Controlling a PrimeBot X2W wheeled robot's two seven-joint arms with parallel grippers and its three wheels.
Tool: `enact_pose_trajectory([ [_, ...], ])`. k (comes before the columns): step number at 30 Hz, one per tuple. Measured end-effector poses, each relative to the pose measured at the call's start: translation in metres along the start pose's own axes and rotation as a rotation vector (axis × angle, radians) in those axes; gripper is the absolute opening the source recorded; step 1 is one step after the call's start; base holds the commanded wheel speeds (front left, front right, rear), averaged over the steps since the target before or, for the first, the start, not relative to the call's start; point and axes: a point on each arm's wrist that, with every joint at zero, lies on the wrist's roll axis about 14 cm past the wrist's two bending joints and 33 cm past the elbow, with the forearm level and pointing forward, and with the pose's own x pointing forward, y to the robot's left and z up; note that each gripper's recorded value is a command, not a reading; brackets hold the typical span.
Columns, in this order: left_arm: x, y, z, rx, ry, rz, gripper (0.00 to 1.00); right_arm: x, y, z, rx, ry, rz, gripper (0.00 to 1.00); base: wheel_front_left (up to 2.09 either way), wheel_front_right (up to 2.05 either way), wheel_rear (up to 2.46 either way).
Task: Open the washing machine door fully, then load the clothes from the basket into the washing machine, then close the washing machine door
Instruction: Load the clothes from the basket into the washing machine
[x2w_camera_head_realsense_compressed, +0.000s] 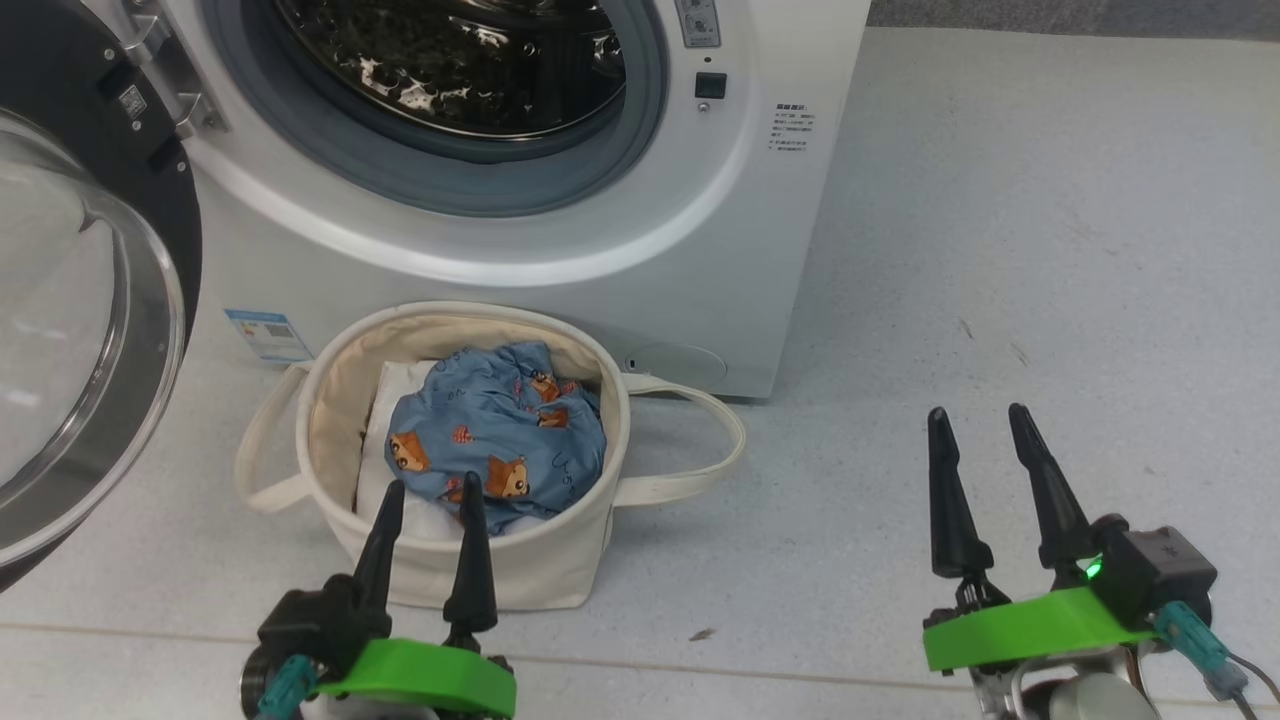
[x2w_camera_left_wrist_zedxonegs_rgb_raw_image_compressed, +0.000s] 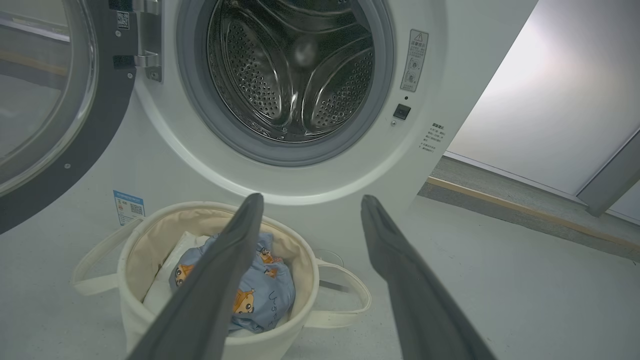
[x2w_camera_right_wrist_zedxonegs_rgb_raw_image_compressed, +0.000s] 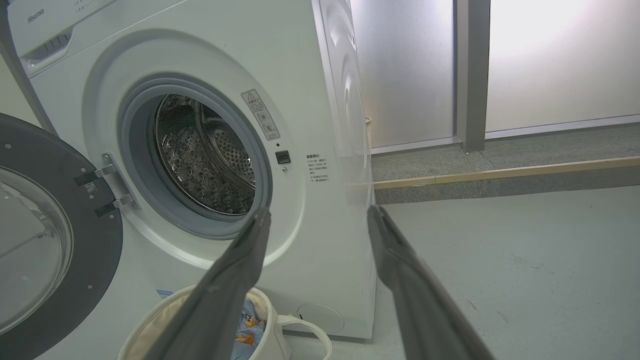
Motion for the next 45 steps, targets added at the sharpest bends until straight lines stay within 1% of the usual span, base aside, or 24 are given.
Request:
enact_pose_trajectory([
  [4,0.000,0.001,-0.001,-0.011,0.004,0.003,1.00,0.001,0.001,-0.001,0.002,0.003,0.002,1.00,0.00,0.00,0.00],
  [11,0.000,0.009,-0.004,-0.064,0.021,0.037,1.00,0.001,0.001,-0.006,0.006,0.015,0.004,1.00,0.03,-0.12,0.09],
  [18,0.001,0.013,-0.005,-0.064,0.022,0.053,1.00,0.002,0.000,-0.010,0.008,0.025,0.003,1.00,0.24,-1.41,1.18],
  [23,0.002,0.017,-0.003,-0.024,0.013,0.067,1.00,0.003,0.001,-0.012,0.012,0.030,0.003,1.00,0.12,-1.70,1.58],
  [27,0.002,0.016,-0.006,0.000,0.021,0.060,1.00,0.003,0.002,-0.013,0.018,0.033,0.004,1.00,-0.10,-0.78,0.88],
  [38,0.006,0.014,-0.027,0.016,0.080,0.056,1.00,0.007,0.002,-0.031,0.017,0.077,0.011,1.00,-0.05,-0.05,0.09],
  [45,0.023,0.002,-0.052,0.049,0.148,0.020,1.00,0.012,-0.005,-0.045,0.004,0.107,0.004,1.00,0.00,0.00,0.00],
])
